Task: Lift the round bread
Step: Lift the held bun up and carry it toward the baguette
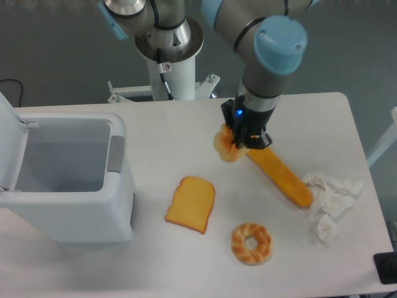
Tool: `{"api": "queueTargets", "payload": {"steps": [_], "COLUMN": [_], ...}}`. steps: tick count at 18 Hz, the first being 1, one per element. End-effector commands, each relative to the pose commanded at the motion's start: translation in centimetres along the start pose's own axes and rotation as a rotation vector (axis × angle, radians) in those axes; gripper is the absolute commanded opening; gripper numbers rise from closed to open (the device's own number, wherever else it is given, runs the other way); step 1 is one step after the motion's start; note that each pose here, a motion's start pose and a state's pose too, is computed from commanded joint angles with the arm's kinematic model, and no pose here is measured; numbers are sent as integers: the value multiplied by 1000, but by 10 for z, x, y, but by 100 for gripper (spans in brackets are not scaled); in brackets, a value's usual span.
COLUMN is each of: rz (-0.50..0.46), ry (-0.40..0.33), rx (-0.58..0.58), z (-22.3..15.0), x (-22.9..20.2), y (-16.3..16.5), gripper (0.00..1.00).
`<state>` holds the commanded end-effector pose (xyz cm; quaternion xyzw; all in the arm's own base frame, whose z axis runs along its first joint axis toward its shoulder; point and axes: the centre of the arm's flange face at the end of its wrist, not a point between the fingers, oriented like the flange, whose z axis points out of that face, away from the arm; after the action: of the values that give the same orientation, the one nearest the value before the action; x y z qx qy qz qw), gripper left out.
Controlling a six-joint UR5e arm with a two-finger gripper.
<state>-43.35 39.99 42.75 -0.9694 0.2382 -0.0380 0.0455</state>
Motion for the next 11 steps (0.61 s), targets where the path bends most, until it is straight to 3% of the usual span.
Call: {"api": "queueTargets", "payload": {"steps": [11], "rz": [-6], "ry": [-15], "rx": [28], "z": [-7], "x": [0], "y": [3], "gripper": [0]}}
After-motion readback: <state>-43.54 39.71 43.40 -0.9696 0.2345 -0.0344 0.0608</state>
